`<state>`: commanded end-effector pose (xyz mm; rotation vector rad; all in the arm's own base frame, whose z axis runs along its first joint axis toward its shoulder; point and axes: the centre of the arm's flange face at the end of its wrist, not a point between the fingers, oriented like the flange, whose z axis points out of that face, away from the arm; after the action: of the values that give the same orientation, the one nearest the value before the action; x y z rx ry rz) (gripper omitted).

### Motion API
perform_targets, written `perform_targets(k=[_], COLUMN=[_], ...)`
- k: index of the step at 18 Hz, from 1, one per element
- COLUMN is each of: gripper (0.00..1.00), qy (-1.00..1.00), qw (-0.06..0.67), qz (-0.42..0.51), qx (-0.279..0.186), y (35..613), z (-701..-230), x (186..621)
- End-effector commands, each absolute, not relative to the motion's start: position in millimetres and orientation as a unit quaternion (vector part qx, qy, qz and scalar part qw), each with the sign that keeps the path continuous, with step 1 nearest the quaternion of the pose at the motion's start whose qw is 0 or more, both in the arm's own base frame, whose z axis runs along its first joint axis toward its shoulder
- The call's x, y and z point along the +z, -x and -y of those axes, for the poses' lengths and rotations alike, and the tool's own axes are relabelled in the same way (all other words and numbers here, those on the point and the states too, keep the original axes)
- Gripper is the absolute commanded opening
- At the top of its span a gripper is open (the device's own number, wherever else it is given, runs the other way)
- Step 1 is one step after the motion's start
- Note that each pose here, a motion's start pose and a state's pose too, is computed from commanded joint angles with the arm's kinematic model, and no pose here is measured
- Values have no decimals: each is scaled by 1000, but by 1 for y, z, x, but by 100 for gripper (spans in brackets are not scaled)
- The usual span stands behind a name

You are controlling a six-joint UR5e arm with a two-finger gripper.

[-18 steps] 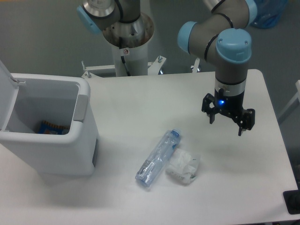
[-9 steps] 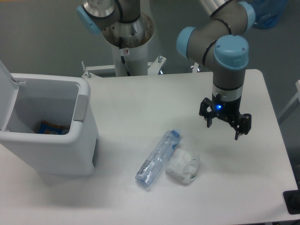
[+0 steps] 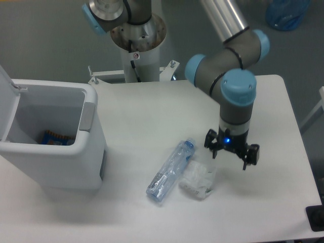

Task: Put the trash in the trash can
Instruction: 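Lower the gripper onto the white tissue and close on it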

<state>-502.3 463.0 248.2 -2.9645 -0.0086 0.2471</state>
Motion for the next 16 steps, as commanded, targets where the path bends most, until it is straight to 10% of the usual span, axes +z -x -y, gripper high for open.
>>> perform_targets(k=[8,12,16], gripper=[100,7,0], qy=[996,995,995], qw=[67,77,83], qz=[-9,8,10], qx=[51,57,56], y=[488,492,493], z=[-476,-480,-481], x=[206,215,219])
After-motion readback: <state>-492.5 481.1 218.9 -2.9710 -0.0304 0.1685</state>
